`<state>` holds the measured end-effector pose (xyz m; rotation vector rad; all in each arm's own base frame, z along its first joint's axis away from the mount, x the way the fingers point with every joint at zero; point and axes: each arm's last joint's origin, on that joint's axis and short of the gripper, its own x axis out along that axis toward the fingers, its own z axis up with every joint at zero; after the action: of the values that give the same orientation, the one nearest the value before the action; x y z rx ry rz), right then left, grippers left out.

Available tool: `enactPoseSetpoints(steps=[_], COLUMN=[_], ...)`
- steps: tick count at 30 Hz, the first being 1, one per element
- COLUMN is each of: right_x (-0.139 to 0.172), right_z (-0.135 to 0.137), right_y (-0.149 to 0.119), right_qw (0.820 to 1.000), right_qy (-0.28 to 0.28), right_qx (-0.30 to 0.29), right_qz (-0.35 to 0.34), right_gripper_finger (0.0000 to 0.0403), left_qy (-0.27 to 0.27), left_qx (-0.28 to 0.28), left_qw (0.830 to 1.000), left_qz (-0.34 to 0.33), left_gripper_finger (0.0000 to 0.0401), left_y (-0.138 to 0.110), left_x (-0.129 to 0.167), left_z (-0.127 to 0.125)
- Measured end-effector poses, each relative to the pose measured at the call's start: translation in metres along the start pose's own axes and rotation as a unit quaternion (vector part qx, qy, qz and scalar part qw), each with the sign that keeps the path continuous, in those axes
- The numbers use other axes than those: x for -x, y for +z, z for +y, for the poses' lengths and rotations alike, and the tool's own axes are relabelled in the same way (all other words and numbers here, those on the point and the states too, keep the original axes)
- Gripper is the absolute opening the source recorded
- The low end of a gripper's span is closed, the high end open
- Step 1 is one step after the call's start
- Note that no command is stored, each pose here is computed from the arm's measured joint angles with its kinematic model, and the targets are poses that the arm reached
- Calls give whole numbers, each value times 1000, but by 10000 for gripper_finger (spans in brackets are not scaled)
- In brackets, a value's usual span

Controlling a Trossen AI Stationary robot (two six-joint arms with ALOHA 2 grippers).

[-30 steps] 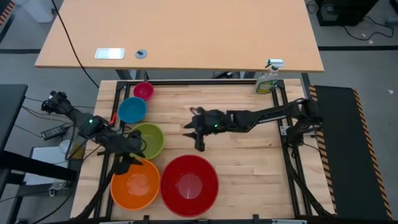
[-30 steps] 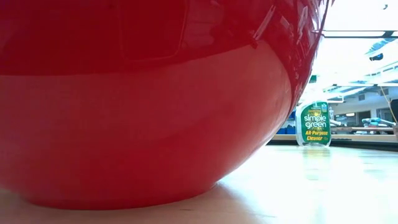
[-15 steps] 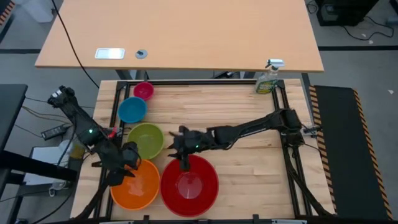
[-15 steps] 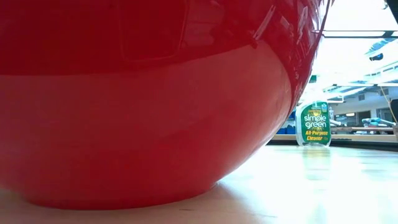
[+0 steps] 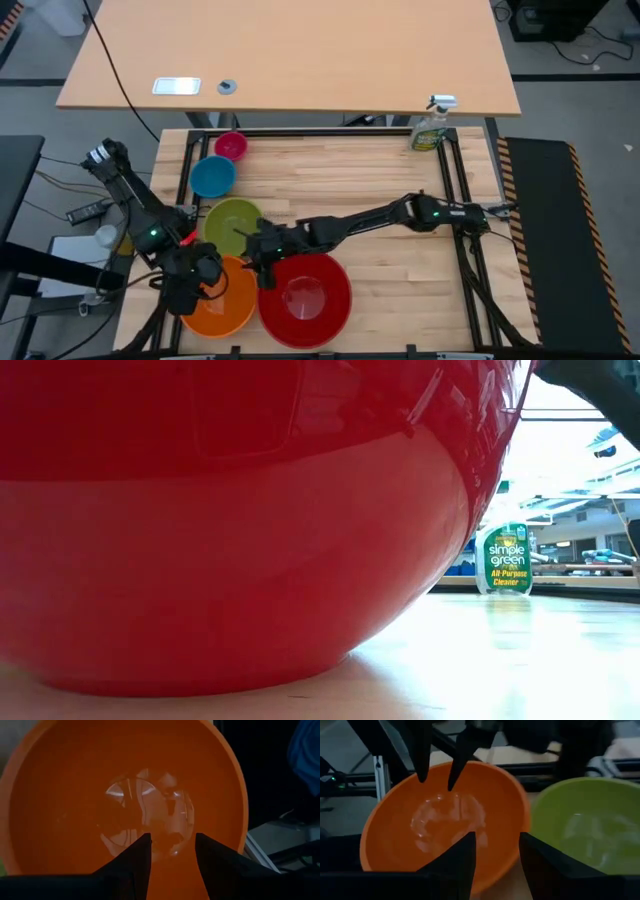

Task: Nest bowls inside each other
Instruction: Stack the orange bowl on the red bowl

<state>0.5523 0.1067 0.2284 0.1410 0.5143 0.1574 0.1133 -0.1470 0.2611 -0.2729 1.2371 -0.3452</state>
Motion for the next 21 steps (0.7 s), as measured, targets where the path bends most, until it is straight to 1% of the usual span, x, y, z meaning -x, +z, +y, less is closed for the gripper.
enactPoseSetpoints(steps=[4,6,7,9,11,12,14,17,21], right_x=[-18,-21,-22,-25,-26,-26,-29,-29,-29], right_z=[-2,-6,-10,-20,-28,-32,-38,-40,-39], right_y=[-8,-13,-16,-23,-26,-25,-27,-29,-32], right_qw=[1000,1000,999,998,996,996,995,992,989], right_qy=[-2,-4,-7,-10,3,12,12,24,28], right_qx=[-6,-17,-24,-38,-53,-60,-75,-92,-104], right_qz=[21,24,38,54,69,70,70,85,96], right_gripper_finger=[158,160,163,173,188,197,214,233,236], left_qy=[-10,-9,-10,-9,-4,-1,9,16,24], left_qx=[-16,-24,-28,-33,-38,-40,-40,-40,-41], left_qw=[1000,1000,1000,999,999,999,999,999,999], left_qz=[0,-2,-2,-3,-7,-9,-15,-11,-5], left_gripper_finger=[155,155,155,155,155,155,155,155,155], left_y=[-6,-9,-10,-11,-12,-12,-12,-13,-14], left_x=[3,4,4,4,4,4,4,4,4], left_z=[-4,-6,-7,-7,-8,-7,-6,-5,-4])
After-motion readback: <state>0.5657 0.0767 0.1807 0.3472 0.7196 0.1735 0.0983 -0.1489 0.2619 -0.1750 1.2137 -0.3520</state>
